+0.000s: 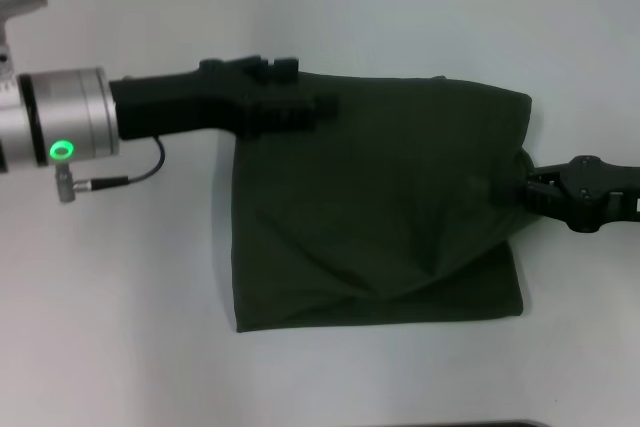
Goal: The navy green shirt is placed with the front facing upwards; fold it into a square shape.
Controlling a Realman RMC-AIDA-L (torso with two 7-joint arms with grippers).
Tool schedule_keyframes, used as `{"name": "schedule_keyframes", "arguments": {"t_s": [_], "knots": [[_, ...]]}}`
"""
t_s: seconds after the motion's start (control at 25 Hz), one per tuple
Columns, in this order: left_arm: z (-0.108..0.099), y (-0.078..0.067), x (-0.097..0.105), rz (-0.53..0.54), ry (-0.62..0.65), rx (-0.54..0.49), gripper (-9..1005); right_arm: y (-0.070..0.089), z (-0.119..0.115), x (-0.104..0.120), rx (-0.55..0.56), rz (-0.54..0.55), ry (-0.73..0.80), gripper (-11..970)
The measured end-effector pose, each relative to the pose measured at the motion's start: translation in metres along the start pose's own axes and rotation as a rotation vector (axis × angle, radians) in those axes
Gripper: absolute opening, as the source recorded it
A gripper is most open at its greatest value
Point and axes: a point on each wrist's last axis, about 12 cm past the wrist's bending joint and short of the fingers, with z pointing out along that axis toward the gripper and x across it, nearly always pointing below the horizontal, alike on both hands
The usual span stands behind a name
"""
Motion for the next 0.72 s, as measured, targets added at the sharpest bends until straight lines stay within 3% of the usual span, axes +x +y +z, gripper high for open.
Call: {"name": "schedule_keyframes", "arguments": {"t_s": [0.72], "knots": [[-0.01, -0.009, 0.044, -0.004, 0.246, 0.055, 903, 0.002, -0.006, 0.011, 0.013, 0.038, -0.012, 11]]}}
